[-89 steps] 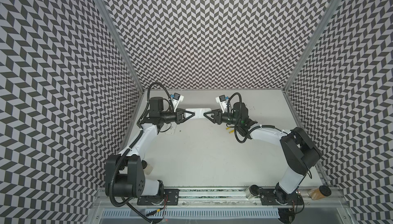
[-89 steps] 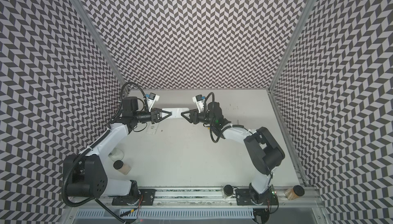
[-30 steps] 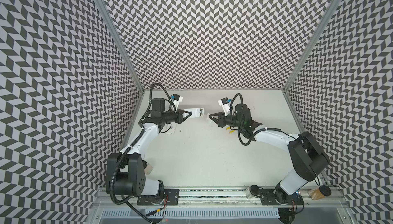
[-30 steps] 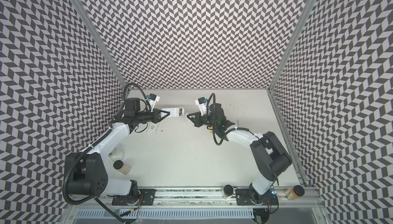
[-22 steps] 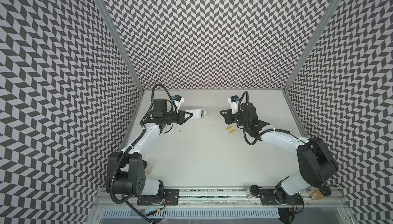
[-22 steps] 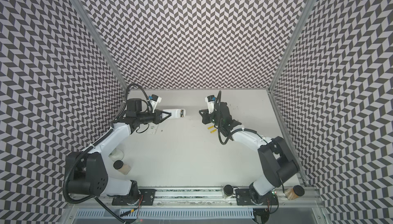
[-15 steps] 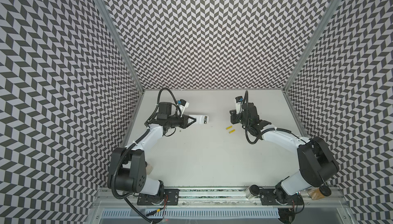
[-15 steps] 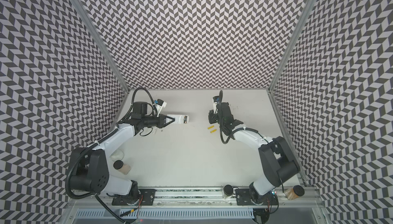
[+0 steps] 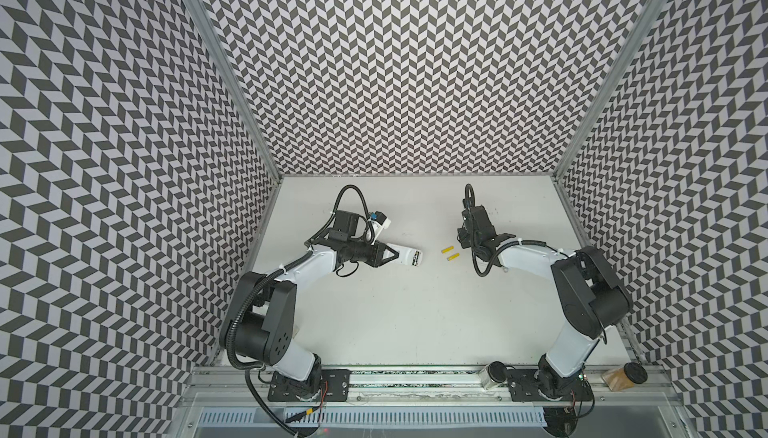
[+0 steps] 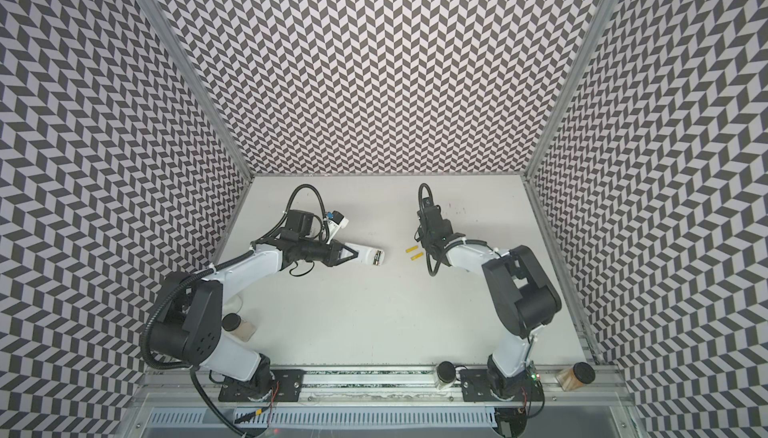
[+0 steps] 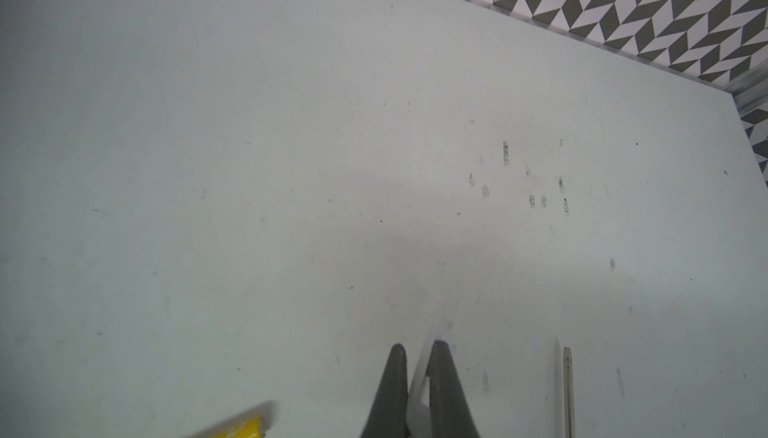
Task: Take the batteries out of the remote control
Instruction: 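Release the remote from the right gripper and move it toward the screwdriver, then lower the remote with the left gripper while the right gripper grasps the screwdriver, then lift the screwdriver with the right gripper while the left gripper rises away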
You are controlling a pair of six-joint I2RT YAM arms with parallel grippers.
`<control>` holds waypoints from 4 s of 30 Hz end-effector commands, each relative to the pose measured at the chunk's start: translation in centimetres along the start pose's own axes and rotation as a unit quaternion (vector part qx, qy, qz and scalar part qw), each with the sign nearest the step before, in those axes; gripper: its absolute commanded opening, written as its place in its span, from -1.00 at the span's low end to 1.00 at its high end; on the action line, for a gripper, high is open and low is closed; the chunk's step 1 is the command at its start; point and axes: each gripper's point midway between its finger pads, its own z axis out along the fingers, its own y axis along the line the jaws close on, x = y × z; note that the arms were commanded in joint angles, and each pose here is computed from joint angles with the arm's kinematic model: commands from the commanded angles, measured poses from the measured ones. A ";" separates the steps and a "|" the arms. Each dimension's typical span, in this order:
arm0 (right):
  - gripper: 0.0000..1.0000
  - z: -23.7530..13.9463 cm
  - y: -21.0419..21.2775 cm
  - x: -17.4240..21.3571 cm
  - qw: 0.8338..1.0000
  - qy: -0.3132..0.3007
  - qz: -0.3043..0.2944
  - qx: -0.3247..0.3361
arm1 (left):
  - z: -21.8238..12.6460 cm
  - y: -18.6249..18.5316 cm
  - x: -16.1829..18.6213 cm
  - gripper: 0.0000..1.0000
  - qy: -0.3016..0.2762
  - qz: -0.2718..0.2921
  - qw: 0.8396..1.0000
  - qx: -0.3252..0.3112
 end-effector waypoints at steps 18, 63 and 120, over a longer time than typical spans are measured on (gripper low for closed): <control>-0.38 1.9 1.1 0.9 1.000 0.022 -0.015 -0.006 | 1.5 2.2 2.6 -0.85 0.025 -0.062 0.997 -0.032; -0.10 -3.2 -7.9 10.1 0.974 0.121 0.188 -0.029 | 2.0 9.2 3.5 0.18 0.050 -0.147 0.979 -0.134; -0.96 -12.3 -2.4 -2.2 0.973 -0.132 0.092 -0.167 | -11.8 -2.4 -18.8 0.74 -0.135 0.356 0.916 -0.125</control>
